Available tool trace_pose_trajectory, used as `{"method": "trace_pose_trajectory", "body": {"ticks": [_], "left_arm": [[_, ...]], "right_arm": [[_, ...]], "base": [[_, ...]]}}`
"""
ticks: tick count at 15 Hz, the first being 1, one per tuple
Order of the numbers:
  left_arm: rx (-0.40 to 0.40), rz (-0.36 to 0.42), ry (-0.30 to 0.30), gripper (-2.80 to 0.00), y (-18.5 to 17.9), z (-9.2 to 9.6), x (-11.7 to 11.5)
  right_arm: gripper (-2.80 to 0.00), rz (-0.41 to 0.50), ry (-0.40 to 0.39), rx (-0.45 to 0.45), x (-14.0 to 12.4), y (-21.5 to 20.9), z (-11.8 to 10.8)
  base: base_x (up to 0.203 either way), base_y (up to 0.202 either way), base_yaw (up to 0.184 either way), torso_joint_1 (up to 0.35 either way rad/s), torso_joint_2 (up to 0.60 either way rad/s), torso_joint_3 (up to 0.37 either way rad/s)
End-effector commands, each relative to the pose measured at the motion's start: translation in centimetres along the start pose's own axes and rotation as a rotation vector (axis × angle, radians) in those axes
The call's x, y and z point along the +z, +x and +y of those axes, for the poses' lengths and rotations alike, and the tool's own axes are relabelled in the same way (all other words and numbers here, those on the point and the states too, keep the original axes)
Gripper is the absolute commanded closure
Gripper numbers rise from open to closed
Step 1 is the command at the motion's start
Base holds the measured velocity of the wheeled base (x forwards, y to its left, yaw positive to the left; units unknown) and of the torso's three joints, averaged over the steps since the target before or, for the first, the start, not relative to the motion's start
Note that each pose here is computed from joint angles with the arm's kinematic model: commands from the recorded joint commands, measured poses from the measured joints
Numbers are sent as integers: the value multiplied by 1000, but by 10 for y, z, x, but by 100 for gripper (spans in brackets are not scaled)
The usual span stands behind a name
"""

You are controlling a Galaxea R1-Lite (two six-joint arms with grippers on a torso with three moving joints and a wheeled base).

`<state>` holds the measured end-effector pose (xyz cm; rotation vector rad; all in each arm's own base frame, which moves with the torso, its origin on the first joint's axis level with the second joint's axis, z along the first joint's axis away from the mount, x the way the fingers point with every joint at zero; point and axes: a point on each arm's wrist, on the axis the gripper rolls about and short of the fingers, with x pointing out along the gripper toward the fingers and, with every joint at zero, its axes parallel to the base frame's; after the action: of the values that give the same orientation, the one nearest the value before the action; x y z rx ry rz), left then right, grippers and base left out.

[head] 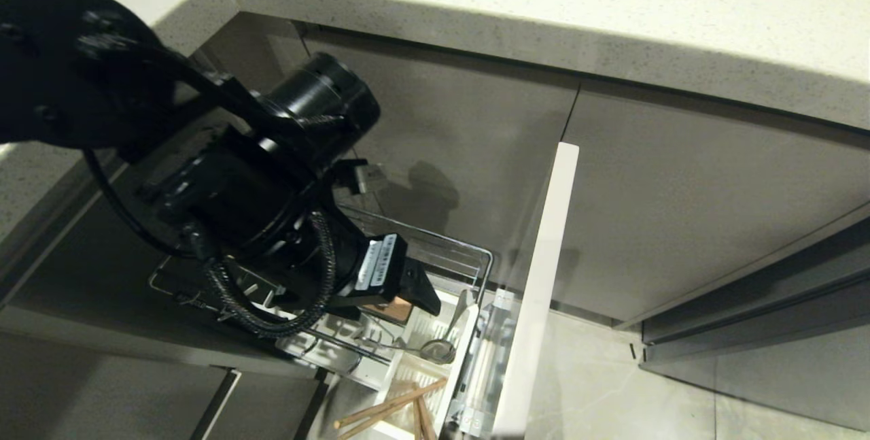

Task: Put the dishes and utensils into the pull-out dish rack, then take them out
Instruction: Pick up the bowl and place it in the cupboard

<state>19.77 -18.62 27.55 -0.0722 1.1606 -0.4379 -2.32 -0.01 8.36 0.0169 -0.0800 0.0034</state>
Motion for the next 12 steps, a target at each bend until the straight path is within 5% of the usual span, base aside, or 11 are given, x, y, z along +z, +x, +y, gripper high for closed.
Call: {"method": "trace_pose_trajectory", "body": {"ticks": [1, 6, 12], "left_arm": [[-39, -137, 2, 0, -51, 8, -16], [-87, -477, -31, 0, -132, 26, -42], [-84, -950, -195, 0, -208, 60, -57]], "right_arm": [[0, 27, 0, 0, -7, 2, 0], [0, 27, 0, 0, -7, 2, 0], [0, 27, 0, 0, -7, 2, 0]], "base": [[0, 0, 0, 0, 0, 0], [0, 0, 0, 0, 0, 0], [0, 0, 0, 0, 0, 0]]}}
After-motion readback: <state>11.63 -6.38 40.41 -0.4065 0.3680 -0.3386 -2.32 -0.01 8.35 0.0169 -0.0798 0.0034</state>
